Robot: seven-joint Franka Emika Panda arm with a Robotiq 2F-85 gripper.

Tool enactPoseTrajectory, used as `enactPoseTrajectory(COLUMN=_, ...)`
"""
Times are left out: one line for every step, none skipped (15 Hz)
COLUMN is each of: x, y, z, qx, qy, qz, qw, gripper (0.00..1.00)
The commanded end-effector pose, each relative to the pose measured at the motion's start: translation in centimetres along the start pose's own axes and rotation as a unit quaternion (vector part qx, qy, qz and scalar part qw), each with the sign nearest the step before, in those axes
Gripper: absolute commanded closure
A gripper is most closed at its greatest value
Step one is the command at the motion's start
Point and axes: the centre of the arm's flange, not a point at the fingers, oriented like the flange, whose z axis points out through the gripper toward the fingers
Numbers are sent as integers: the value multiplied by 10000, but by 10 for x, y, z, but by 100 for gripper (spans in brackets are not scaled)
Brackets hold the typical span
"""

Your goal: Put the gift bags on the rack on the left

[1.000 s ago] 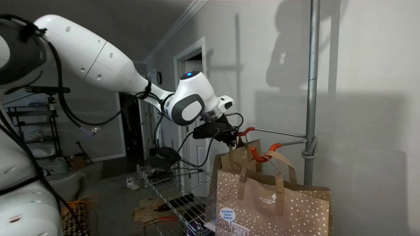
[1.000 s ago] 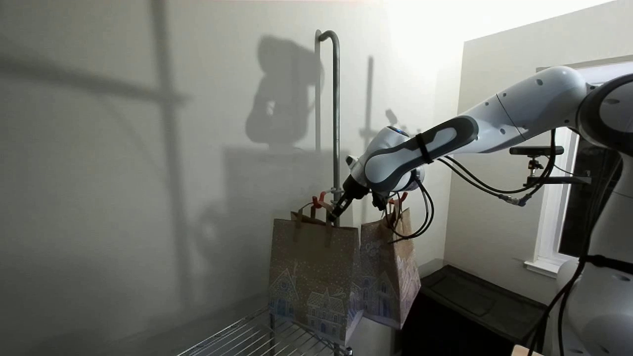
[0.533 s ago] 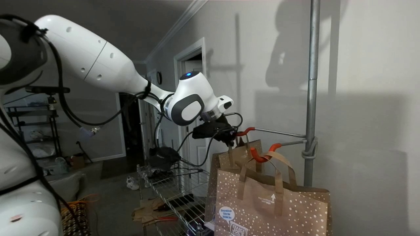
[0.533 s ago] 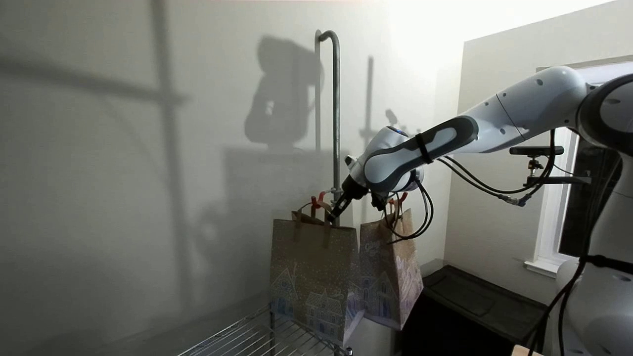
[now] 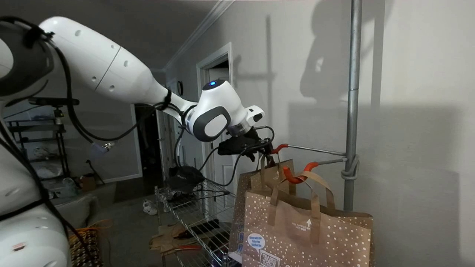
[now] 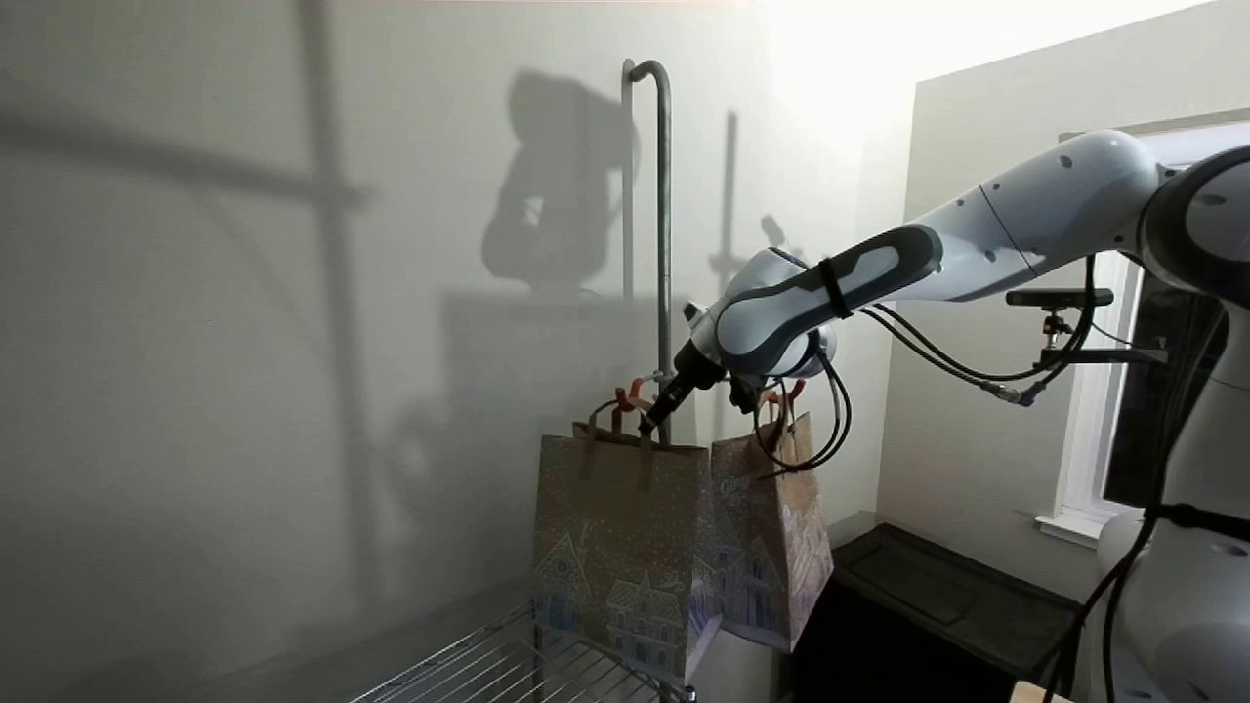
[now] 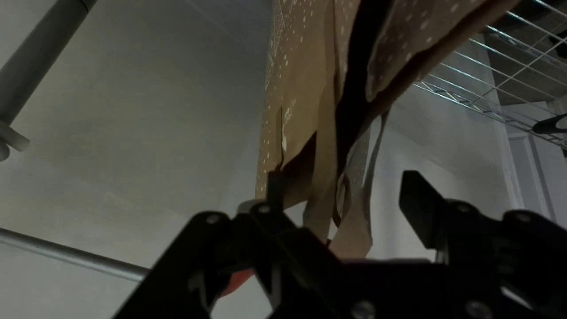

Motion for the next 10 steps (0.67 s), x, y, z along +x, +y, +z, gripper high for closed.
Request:
enactPoseTrajectory(x=4, y=-2, z=6, qx=54, qy=225, qz=122, qw=9997, gripper=2)
enactPoseTrajectory(x=5, y=-3, z=7, qx=51, qy=238, qz=121, qw=9996, gripper=0)
enactPoseTrajectory(x=6, y=-4, z=9, qx=54, qy=246, qz=156, qw=9996, gripper=0)
enactPoseTrajectory(x=7, y=-4, z=12, qx=31, qy=240, qz=212, qw=9995, gripper=0)
enactPoseTrajectory(x=7, y=-2, z=15, qx=29, qy=236, qz=261, qw=9994, gripper=4)
enactPoseTrajectory(x=6, y=1, z=18, qx=-18, qy=205, qz=294, qw=9994, gripper=9)
enactPoseTrajectory(x=6, y=3, z=21, qx=-14, qy=196, qz=310, qw=9993, gripper=23)
enactPoseTrajectory(x=5, y=7, z=25, qx=-37, qy=164, qz=334, qw=9993, gripper=33)
enactPoseTrajectory(x=5, y=10, z=29, qx=-58, qy=136, qz=362, qw=9992, gripper=41)
enactPoseTrajectory(x=5, y=15, z=33, qx=-90, qy=93, qz=420, qw=9990, gripper=47)
